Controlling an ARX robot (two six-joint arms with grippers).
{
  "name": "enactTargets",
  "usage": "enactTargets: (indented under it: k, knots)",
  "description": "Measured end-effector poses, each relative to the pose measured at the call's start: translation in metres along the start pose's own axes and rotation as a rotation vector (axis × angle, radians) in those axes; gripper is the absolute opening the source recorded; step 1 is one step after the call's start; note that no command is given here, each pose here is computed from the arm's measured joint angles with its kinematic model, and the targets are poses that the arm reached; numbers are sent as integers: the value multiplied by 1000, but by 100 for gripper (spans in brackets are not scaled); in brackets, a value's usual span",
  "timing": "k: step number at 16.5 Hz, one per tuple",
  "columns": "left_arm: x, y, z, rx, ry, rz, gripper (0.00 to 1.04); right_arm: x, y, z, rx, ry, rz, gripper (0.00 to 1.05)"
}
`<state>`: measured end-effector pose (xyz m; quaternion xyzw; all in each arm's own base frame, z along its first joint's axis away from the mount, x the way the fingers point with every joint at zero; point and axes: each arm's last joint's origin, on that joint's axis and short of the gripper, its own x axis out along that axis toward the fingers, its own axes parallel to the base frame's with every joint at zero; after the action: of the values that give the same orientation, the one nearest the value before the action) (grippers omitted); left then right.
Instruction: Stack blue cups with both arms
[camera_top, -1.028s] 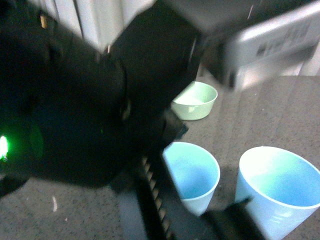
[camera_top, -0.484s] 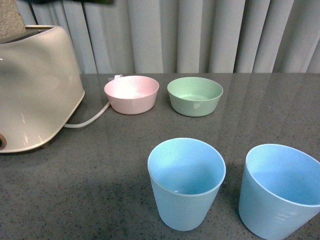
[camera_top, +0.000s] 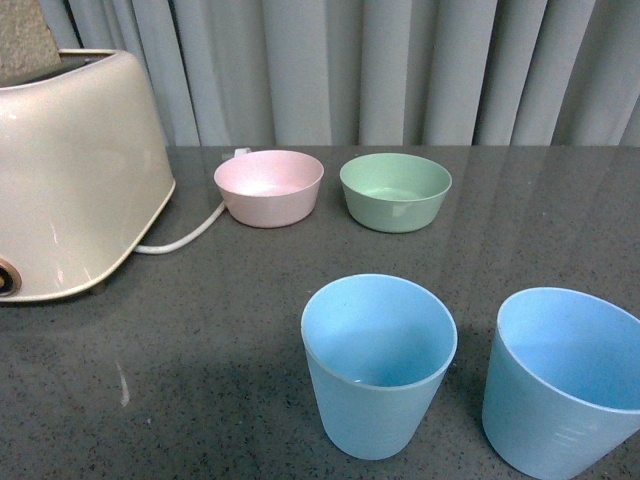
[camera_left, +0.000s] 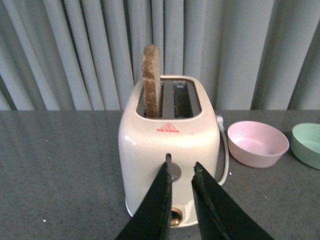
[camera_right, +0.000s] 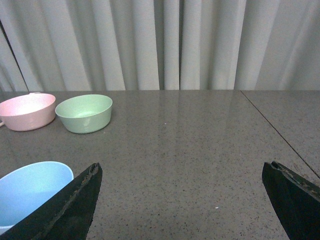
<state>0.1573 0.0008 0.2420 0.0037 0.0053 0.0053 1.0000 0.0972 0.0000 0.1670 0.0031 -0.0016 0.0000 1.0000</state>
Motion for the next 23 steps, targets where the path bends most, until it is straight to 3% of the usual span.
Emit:
enactTargets:
  k: [1,2,12,21,23]
  knots:
    - [-5,-1,-11,-1,6,-11,6,0,0,0,0,0,0,98]
    - [-10,-1,-17,-3,-7,-12,2,0,0,0,0,0,0,98]
    - [-37,-1,-61,-4,-2,-11,1,0,0,0,0,0,0,98]
    - [-49,-1,-71,-4,-29,-11,1,0,0,0,0,0,0,98]
    - [-58,-1,-78,-4,19,-9,1,0,0,0,0,0,0,98]
